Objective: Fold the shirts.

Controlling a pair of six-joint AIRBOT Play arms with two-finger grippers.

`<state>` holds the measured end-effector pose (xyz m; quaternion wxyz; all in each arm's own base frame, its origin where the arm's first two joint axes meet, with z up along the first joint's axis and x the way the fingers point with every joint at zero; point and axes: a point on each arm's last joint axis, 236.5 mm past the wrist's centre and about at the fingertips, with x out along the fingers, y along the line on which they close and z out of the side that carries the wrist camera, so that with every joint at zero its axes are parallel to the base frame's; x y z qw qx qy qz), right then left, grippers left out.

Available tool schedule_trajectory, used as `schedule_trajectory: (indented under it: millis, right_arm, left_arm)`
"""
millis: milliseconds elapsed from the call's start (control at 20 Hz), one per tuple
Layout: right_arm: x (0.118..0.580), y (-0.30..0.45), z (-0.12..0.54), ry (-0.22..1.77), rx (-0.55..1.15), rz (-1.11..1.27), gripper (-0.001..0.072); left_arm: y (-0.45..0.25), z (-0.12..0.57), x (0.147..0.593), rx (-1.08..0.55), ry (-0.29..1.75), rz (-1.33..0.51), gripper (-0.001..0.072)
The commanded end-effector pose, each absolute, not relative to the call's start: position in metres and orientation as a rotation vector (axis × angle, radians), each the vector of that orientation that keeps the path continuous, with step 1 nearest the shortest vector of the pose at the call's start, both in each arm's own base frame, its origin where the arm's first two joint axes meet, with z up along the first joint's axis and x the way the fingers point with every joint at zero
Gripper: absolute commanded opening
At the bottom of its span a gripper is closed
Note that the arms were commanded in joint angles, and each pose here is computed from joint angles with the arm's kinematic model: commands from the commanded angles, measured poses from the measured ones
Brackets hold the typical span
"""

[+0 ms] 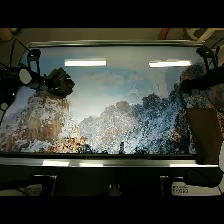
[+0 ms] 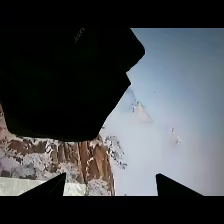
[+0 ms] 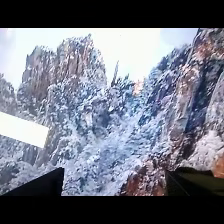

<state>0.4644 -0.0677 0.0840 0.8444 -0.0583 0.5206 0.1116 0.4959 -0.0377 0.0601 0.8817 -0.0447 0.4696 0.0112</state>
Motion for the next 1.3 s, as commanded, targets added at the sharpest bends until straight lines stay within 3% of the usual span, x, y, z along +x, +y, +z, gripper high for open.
schedule_trajectory:
  millis: [0,150,250,400,450,550,600,700,850,1050,1250]
  right_arm:
    - [0.489,-0.069,0.093,0.996,-0.109,0.206,0.0666]
    - [0.482,-0.065,0.088,1.030,-0.102,0.227,0.0666]
    - [0.478,-0.064,0.086,1.050,-0.100,0.237,0.0666]
    - [0.478,-0.064,0.086,1.048,-0.120,0.248,0.0666]
    - [0.478,-0.064,0.086,1.048,-0.120,0.248,0.0666]
    - [0.478,-0.064,0.086,1.047,-0.120,0.248,0.0665]
    - [0.478,-0.064,0.087,1.044,-0.122,0.248,0.0664]
    - [0.477,-0.064,0.095,1.022,-0.167,0.264,0.0662]
    - [0.469,-0.066,0.125,0.965,-0.243,0.257,0.0660]
    - [0.439,-0.057,0.184,0.881,-0.223,0.214,0.0658]
    - [0.387,-0.039,0.236,0.829,-0.227,0.213,0.0658]
  left_arm:
    - [0.003,0.045,0.543,-0.259,0.916,0.173,0.0675]
    - [0.064,-0.006,0.540,-0.342,1.136,0.316,0.0675]
    - [0.062,-0.035,0.541,-0.434,1.220,0.284,0.0675]
    - [0.054,-0.070,0.540,-0.440,1.280,0.271,0.0672]
    - [0.052,-0.077,0.539,-0.439,1.294,0.270,0.0578]
    - [0.043,-0.076,0.540,-0.424,1.300,0.239,0.0081]
    - [0.032,-0.066,0.545,-0.390,1.283,0.171,0.0023]
    - [0.008,-0.022,0.560,-0.276,1.177,0.055,0.0022]
    - [-0.061,0.097,0.557,-0.057,0.940,-0.156,0.0022]
    - [-0.196,0.235,0.483,0.094,0.670,-0.447,0.0022]
    - [-0.341,0.236,0.395,0.201,0.648,-0.759,0.0022]
